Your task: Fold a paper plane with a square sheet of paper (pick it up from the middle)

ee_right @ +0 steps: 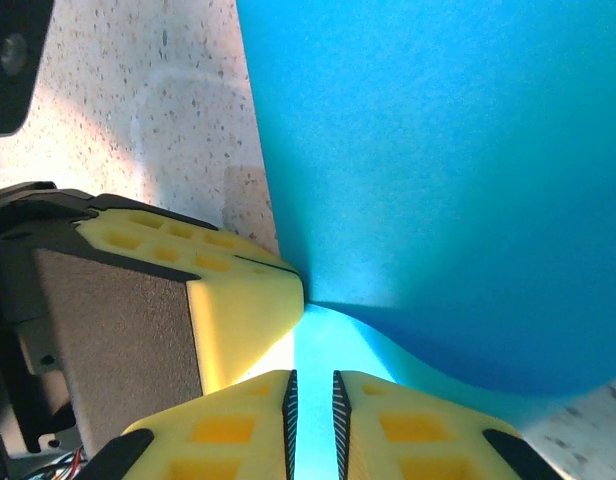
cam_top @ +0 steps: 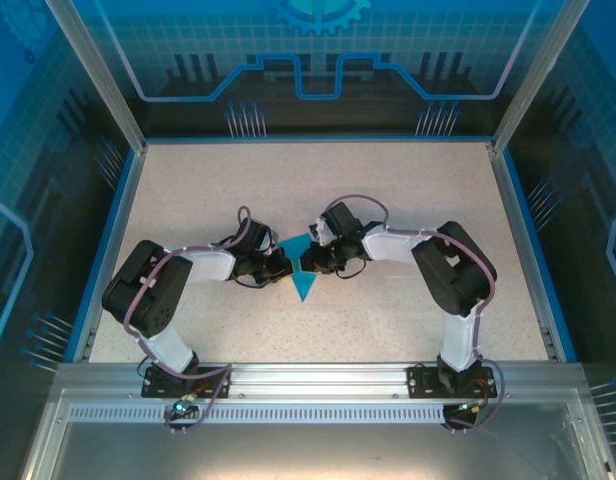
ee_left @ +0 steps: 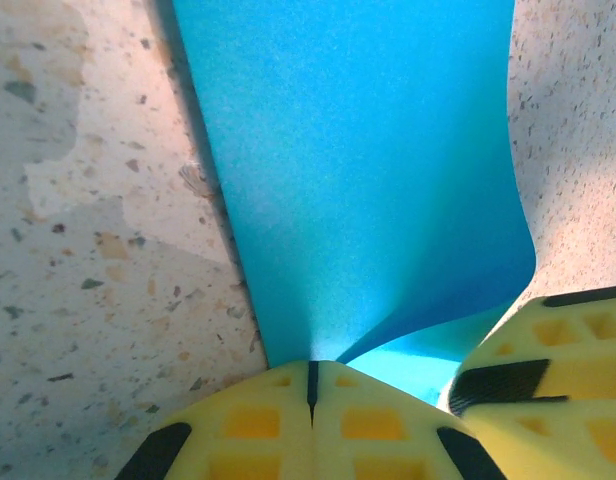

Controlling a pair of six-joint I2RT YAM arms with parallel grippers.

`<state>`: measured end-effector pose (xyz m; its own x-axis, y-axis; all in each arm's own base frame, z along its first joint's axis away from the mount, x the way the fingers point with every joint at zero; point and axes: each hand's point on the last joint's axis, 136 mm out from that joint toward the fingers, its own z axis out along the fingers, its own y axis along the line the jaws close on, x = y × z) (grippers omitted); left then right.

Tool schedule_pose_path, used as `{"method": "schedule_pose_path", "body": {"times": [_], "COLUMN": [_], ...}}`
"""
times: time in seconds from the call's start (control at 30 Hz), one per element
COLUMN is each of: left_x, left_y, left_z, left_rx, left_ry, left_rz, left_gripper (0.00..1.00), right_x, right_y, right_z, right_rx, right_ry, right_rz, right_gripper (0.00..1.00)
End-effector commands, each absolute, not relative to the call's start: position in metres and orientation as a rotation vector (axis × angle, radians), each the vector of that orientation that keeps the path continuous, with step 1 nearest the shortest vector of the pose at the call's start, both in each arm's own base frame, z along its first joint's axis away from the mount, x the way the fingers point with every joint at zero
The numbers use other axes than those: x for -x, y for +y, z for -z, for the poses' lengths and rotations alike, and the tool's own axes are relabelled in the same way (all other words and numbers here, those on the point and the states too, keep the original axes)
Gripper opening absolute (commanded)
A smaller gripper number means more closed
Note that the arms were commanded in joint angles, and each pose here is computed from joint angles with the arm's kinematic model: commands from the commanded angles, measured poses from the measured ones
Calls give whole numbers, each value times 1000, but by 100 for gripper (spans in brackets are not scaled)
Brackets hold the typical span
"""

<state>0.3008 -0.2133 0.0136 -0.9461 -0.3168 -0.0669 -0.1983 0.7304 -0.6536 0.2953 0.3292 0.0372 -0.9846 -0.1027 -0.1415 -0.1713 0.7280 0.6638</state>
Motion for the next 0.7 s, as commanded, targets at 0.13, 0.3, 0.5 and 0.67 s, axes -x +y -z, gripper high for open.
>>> {"method": "schedule_pose_path", "body": {"times": [0.13, 0.3, 0.5, 0.67], "left_x": [-284, -282, -283, -284], "left_y": [-203, -201, -199, -195], "left_z": [-5, -6, -8, -11], "left_rx": [411, 422, 420, 429], "left_ry": [2808, 2806, 2791, 2770], "left_rz": [948, 938, 932, 904], "left_gripper": [0, 0, 0, 0], "right_x": [-294, -294, -293, -294], "right_y": [306, 310, 316, 316], "right_z": [-31, -29, -30, -37], "right_rx": [229, 243, 266, 274], "right_ry": [2860, 2865, 2856, 2817], "right_rz": [-973, -1002, -1055, -1080], "right_gripper": [20, 20, 20, 20]}}
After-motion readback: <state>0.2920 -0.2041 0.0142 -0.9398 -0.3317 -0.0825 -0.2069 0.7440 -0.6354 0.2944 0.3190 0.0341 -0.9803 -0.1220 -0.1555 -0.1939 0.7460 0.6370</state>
